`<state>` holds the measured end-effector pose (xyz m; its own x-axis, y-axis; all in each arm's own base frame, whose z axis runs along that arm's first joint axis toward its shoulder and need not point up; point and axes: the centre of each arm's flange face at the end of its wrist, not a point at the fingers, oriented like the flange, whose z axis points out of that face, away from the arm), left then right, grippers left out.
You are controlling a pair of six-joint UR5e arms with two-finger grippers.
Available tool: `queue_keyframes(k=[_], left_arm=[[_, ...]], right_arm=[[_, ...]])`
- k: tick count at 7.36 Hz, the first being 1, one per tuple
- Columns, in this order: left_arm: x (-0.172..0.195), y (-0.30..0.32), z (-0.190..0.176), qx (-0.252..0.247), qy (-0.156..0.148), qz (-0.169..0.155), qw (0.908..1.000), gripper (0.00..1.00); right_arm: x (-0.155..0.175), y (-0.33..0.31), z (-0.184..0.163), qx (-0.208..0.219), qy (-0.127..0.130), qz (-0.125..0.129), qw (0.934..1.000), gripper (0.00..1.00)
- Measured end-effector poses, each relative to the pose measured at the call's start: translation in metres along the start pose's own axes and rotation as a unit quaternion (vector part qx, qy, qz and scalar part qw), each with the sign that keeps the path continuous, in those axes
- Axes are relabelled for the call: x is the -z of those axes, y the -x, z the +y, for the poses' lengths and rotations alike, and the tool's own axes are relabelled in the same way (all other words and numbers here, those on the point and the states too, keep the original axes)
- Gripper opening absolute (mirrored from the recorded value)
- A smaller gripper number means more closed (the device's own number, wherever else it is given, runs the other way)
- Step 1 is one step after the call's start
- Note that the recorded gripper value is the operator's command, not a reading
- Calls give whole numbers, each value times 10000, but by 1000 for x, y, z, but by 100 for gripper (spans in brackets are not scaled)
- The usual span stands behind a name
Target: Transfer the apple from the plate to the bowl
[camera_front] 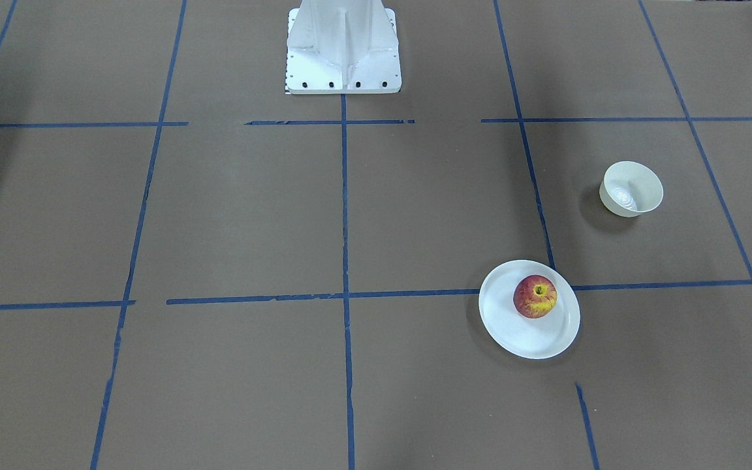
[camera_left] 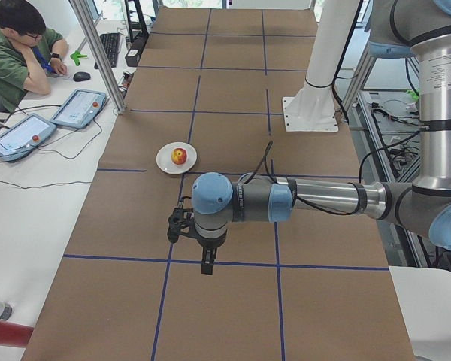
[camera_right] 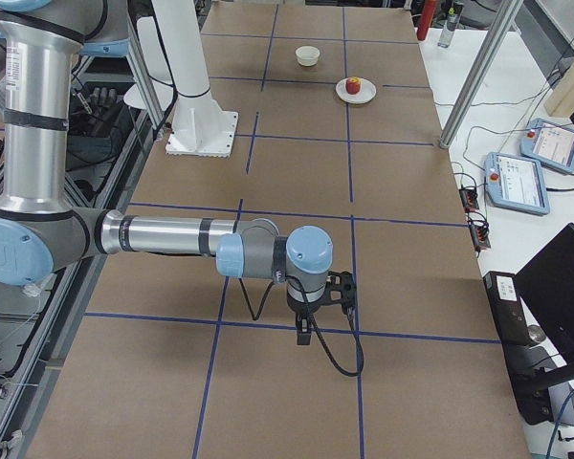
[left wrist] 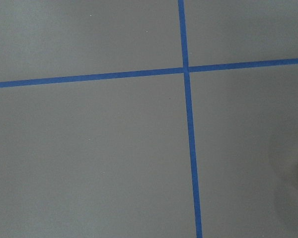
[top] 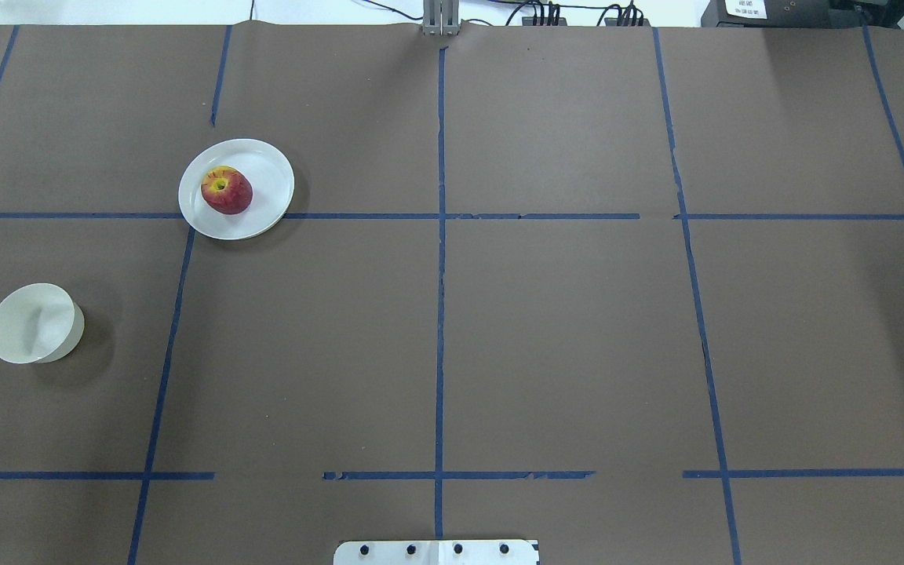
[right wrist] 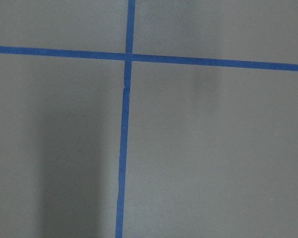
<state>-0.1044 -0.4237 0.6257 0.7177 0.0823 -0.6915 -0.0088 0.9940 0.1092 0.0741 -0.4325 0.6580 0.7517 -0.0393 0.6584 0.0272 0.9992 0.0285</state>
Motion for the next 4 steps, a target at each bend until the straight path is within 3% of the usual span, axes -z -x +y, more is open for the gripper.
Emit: queue_keyframes(k=[4], left_arm=[[-2, 2, 6, 48, 34, -22, 10000, 100]], right_arm=[[0, 0, 0, 0, 0, 0, 10000, 100]])
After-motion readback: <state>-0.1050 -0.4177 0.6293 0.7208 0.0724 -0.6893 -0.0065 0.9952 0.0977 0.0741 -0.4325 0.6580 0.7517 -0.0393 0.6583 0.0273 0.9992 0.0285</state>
